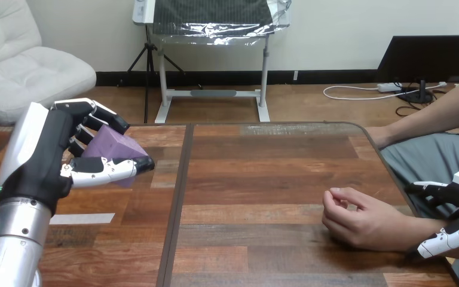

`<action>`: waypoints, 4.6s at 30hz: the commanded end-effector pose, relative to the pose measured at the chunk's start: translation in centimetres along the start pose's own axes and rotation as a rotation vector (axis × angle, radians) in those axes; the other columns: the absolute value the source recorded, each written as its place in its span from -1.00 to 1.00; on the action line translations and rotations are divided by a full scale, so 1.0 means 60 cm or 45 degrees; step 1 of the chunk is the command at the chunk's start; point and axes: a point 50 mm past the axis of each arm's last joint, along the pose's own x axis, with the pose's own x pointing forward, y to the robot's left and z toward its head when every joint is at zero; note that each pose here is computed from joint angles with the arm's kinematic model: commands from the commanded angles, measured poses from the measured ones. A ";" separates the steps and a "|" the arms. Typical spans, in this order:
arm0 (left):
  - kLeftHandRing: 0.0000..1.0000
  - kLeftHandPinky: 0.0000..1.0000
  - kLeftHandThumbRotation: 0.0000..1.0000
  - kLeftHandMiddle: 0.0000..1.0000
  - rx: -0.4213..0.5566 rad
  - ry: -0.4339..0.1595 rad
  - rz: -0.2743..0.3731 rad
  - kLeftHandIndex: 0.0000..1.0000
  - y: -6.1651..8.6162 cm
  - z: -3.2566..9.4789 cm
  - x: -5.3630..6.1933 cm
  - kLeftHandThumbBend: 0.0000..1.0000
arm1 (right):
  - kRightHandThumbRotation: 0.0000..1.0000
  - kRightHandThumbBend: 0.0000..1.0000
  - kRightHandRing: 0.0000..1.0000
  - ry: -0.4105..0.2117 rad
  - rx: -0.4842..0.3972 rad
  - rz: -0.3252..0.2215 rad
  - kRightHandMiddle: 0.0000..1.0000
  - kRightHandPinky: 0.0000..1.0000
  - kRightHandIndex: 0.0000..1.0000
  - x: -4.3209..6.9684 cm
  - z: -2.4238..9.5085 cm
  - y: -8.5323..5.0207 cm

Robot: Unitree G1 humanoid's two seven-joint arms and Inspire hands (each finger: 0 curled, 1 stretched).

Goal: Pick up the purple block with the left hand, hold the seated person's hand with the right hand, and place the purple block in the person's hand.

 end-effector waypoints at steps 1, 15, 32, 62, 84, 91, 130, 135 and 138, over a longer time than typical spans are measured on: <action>-0.39 -0.51 -1.00 -0.25 0.006 -0.085 0.072 -0.15 0.019 0.024 0.006 0.28 | -0.53 1.00 0.82 -0.033 -0.053 -0.045 0.88 0.47 0.88 -0.003 0.025 -0.039; -0.38 -0.51 -1.00 -0.25 -0.005 -0.082 0.069 -0.15 0.019 0.023 0.007 0.27 | -0.72 1.00 0.83 -0.021 -0.098 0.029 0.82 0.53 0.85 0.001 0.026 -0.027; -0.38 -0.50 -1.00 -0.26 0.001 -0.088 0.073 -0.15 0.021 0.022 0.007 0.28 | -0.88 1.00 0.79 0.006 -0.103 0.081 0.85 0.47 0.81 0.009 0.030 -0.011; -0.40 -0.53 -1.00 -0.26 -0.005 -0.114 0.078 -0.15 0.022 0.021 0.007 0.29 | -0.99 0.99 0.65 -0.053 -0.174 0.116 0.74 0.36 0.71 0.023 0.034 0.021; -0.37 -0.50 -1.00 -0.24 -0.005 -0.129 0.065 -0.15 0.022 0.022 0.006 0.29 | -1.00 0.96 0.33 -0.018 -0.245 0.183 0.46 -0.01 0.57 0.035 0.030 0.033; -0.37 -0.50 -1.00 -0.24 -0.011 -0.124 0.064 -0.15 0.022 0.022 0.006 0.29 | -0.98 0.94 0.39 -0.004 -0.271 0.185 0.49 0.15 0.50 0.039 0.026 0.035; -0.38 -0.50 -1.00 -0.25 -0.010 -0.138 0.061 -0.16 0.023 0.023 0.006 0.29 | -0.98 0.85 0.05 0.122 -0.312 0.191 0.20 -0.20 0.23 0.049 0.014 0.035; -0.38 -0.50 -1.00 -0.25 -0.016 -0.145 0.062 -0.16 0.023 0.023 0.006 0.29 | -0.99 0.85 -0.01 0.119 -0.306 0.186 0.16 -0.26 0.19 0.049 0.014 0.034; -0.38 -0.50 -1.00 -0.25 -0.017 -0.142 0.059 -0.16 0.023 0.022 0.006 0.29 | -1.00 0.85 -0.04 0.122 -0.307 0.180 0.13 -0.28 0.17 0.049 0.014 0.033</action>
